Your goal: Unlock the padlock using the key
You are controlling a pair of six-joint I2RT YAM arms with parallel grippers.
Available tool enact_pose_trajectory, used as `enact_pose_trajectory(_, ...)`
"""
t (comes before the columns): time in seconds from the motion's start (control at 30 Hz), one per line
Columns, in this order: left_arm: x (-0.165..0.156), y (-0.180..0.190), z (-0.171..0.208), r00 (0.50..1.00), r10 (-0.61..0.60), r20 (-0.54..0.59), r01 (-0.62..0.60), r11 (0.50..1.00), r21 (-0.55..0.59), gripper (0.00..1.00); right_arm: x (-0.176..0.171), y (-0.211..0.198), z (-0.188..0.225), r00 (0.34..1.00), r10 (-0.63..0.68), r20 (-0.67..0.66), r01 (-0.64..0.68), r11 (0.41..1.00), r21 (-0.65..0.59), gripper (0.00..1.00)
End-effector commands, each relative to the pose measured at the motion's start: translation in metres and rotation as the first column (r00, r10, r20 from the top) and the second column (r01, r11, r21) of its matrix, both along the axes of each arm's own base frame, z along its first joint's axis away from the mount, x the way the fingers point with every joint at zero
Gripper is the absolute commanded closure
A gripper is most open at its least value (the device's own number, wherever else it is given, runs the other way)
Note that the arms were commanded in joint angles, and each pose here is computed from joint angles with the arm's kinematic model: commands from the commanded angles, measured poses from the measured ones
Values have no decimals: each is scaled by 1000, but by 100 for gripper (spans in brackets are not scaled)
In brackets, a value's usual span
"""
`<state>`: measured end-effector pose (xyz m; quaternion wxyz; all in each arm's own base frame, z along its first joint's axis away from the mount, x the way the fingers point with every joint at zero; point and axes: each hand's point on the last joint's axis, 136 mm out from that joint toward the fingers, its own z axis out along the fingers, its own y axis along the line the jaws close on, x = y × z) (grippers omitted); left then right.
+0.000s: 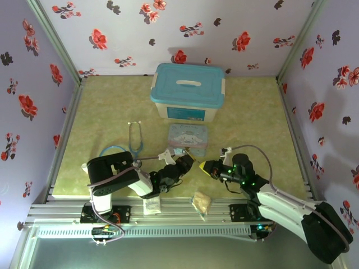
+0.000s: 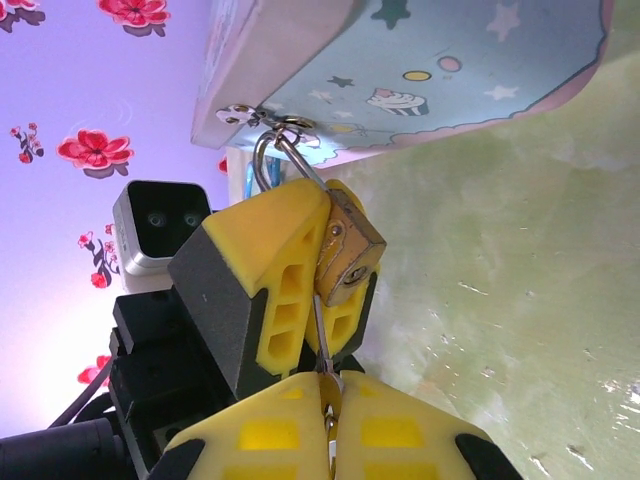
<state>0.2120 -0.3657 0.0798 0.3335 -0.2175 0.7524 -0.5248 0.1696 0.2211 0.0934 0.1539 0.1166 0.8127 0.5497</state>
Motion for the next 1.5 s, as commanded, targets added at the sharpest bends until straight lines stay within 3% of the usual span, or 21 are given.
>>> enact_pose_trajectory(0.0,3,-2,41,998,32,49,-26,991,-128,100,7,2,7,1000,-3,17,3,1000,-6,100)
enact_pose_trajectory(0.37,3,-9,49,998,14,61,-5,989,-151,100,17,18,28,998,40,51,-43,998,44,100)
enact_pose_trajectory(1.07,9,-3,58,997,37,62,-26,984,-177,100,11,9,16,999,26,21,-26,1000,-9,100)
enact_pose_trajectory(1.47,10,-3,76,997,21,81,-4,977,-211,100,15,13,22,999,26,46,-27,999,22,100)
